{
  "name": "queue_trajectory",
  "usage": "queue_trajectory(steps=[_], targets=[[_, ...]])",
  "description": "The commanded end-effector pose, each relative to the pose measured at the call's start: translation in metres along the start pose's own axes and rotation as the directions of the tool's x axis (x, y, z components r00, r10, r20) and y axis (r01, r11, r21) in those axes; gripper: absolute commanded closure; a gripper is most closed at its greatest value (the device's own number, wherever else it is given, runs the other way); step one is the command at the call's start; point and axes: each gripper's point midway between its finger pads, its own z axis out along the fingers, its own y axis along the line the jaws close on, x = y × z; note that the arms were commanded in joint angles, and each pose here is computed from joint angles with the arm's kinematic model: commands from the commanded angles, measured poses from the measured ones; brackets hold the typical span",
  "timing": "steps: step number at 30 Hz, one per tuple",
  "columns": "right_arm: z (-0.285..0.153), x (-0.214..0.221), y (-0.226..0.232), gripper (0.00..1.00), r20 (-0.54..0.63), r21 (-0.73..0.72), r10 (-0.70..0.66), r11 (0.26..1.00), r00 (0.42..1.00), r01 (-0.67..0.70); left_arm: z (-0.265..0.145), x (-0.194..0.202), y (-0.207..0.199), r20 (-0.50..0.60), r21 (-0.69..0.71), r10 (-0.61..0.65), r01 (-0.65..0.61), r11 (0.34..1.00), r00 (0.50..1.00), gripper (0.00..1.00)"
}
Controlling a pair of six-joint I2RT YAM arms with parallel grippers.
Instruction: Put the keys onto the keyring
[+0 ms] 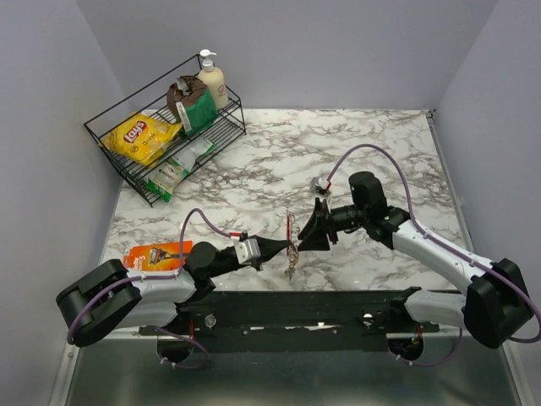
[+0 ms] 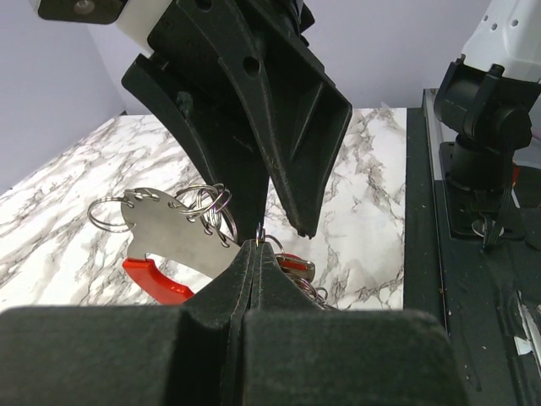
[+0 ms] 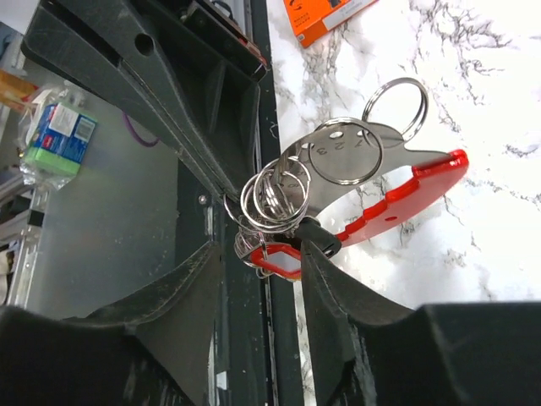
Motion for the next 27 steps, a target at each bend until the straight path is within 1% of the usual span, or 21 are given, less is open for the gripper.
queue_trajectory(steps=[1,3,4,7,8,10,13,15,21,23,24,25,27], targets=[[-0.006,-0.002,0.000,0.42,0.006,0.056,-0.035,0.998,0.999,0.035,0.000,-0.017,0.000,0.061,0.000,0.048,-0.048,0.999,0.997,1.00],[-0.009,-0.008,0.002,0.29,0.018,0.074,-0.063,0.995,0.998,0.061,0.000,-0.017,0.000,0.061,0.001,0.054,-0.055,0.999,0.997,1.00],[-0.011,-0.009,0.003,0.27,0.022,0.085,-0.072,0.994,0.997,0.070,0.000,-0.017,0.000,0.061,0.003,0.054,-0.055,0.999,0.997,1.00],[-0.014,-0.017,0.010,0.26,0.039,0.080,-0.101,0.992,0.994,0.098,0.000,-0.018,-0.001,0.061,0.011,0.055,-0.056,0.998,0.997,1.00],[-0.015,-0.019,0.012,0.26,0.042,0.071,-0.138,0.988,0.990,0.134,0.000,-0.019,-0.002,0.064,0.016,0.058,-0.059,0.998,0.996,1.00],[-0.017,-0.023,0.019,0.26,0.051,0.052,-0.161,0.986,0.986,0.159,0.000,-0.019,-0.002,0.060,0.020,0.059,-0.061,0.998,0.996,1.00],[-0.020,-0.027,0.024,0.29,0.059,0.053,-0.191,0.981,0.980,0.188,0.001,-0.020,-0.002,0.059,0.021,0.062,-0.063,0.998,0.996,1.00],[-0.021,-0.029,0.027,0.31,0.057,0.045,-0.237,0.971,0.970,0.235,0.000,-0.021,-0.003,0.058,0.024,0.066,-0.067,0.997,0.996,1.00],[-0.029,-0.030,0.032,0.27,0.074,0.081,-0.340,0.939,0.937,0.334,0.000,-0.021,-0.004,0.052,0.032,0.071,-0.072,0.997,0.996,1.00],[-0.031,-0.033,0.038,0.27,0.100,0.077,-0.383,0.923,0.918,0.377,0.000,-0.020,-0.004,0.045,0.038,0.072,-0.073,0.997,0.996,1.00],[-0.029,-0.026,0.038,0.27,0.101,0.064,-0.376,0.927,0.921,0.371,0.001,-0.021,-0.005,0.045,0.042,0.072,-0.074,0.996,0.996,1.00],[-0.029,-0.028,0.040,0.27,0.119,0.053,-0.399,0.917,0.909,0.396,0.000,-0.017,-0.007,0.030,0.057,0.066,-0.068,0.996,0.997,1.00],[-0.029,-0.024,0.042,0.27,0.120,0.045,-0.408,0.913,0.905,0.406,0.002,-0.020,-0.008,0.026,0.070,0.085,-0.086,0.994,0.996,1.00]])
